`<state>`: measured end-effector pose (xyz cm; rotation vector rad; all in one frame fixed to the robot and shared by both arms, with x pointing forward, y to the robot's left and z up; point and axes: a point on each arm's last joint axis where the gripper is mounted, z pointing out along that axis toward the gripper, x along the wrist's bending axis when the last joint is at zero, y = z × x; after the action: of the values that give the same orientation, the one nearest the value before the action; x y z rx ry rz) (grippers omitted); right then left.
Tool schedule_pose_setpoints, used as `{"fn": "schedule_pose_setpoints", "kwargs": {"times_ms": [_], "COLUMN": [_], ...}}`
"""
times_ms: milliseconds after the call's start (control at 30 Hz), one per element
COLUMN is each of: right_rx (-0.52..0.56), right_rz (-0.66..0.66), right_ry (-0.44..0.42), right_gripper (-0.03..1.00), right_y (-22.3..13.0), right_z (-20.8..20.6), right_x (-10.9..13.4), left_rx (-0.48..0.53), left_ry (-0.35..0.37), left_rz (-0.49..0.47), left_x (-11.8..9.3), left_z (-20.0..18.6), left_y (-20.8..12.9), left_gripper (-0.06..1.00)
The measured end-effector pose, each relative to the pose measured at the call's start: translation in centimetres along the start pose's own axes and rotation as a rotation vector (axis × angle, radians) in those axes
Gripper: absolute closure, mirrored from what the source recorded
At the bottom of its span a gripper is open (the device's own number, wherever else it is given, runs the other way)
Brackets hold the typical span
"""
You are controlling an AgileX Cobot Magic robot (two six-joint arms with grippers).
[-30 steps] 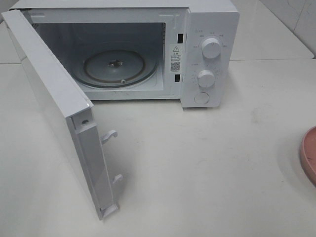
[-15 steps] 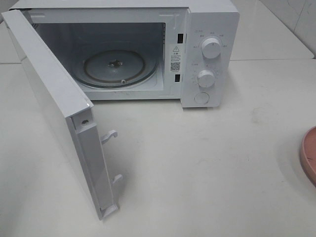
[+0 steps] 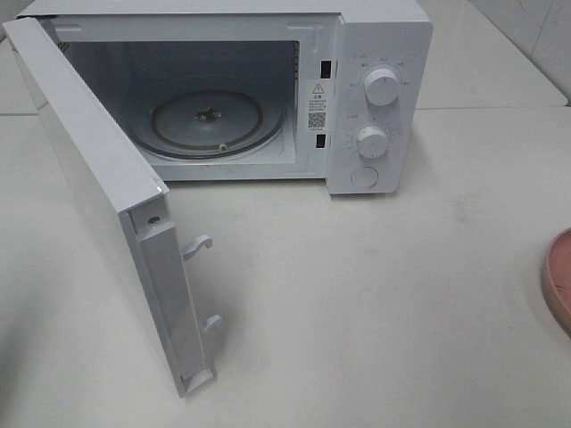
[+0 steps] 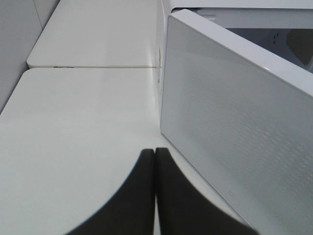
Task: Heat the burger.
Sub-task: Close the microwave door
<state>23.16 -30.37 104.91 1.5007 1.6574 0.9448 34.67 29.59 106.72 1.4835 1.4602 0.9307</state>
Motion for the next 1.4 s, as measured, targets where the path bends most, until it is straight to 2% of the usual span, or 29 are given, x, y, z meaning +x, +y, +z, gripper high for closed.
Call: {"fn": "schedule_pose_setpoints", "kwargs": {"times_ms": [200, 300, 400, 467, 600, 667, 800, 1000, 1067, 1133, 1167, 1200, 1267, 1400], "right_rx": [0.0, 0.0, 0.0, 0.0, 0.0, 0.0, 0.0, 0.0, 0.0, 0.0, 0.0, 0.0, 0.0, 0.0], "right_rz": [0.0, 0.0, 0.0, 0.0, 0.0, 0.0, 0.0, 0.0, 0.0, 0.0, 0.0, 0.0, 0.0, 0.0], "right_ry": [0.0, 0.0, 0.0, 0.0, 0.0, 0.0, 0.0, 0.0, 0.0, 0.0, 0.0, 0.0, 0.0, 0.0], "right_gripper": [0.2, 0.2, 0.2, 0.2, 0.2, 0.2, 0.2, 0.2, 0.2, 0.2, 0.2, 0.2, 0.2, 0.2], "right_y": [0.0, 0.0, 0.0, 0.0, 0.0, 0.0, 0.0, 0.0, 0.0, 0.0, 0.0, 0.0, 0.0, 0.0], "right_z": [0.0, 0.0, 0.0, 0.0, 0.0, 0.0, 0.0, 0.0, 0.0, 0.0, 0.0, 0.0, 0.0, 0.0], "right_x": [0.0, 0.0, 0.0, 0.0, 0.0, 0.0, 0.0, 0.0, 0.0, 0.0, 0.0, 0.0, 0.0, 0.0], "left_rx": [-0.034, -0.128, -0.155, -0.212, -0.216, -0.177, -0.166, -0.153, -0.161, -0.166, -0.175, -0.175, -0.18, -0.174], "left_ry": [0.029, 0.065, 0.073, 0.09, 0.1, 0.103, 0.098, 0.021, -0.039, -0.061, -0.103, -0.103, -0.163, -0.216], "left_rz": [-0.009, -0.011, -0.011, -0.008, 0.008, 0.032, 0.028, 0.014, 0.037, 0.045, 0.049, 0.049, 0.042, 0.041], "left_x": [0.5, 0.9, 1.0, 1.3, 1.4, 1.5, 1.5, 1.0, 0.5, 0.3, 0.0, 0.0, -0.7, -1.7], "left_z": [2.2, 3.7, 3.9, 4.7, 5.7, 7.5, 8.2, 10.6, 11.5, 11.8, 12.4, 12.4, 13.3, 14.0], "left_y": [-1.5, -2.5, -2.4, -2.1, -2.1, -2.6, -2.8, -3.5, -3.8, -3.9, -4.1, -4.1, -4.6, -5.2], "left_gripper": [0.94, 0.94, 0.94, 0.94, 0.94, 0.94, 0.94, 0.94, 0.94, 0.94, 0.94, 0.94, 0.94, 0.94]}}
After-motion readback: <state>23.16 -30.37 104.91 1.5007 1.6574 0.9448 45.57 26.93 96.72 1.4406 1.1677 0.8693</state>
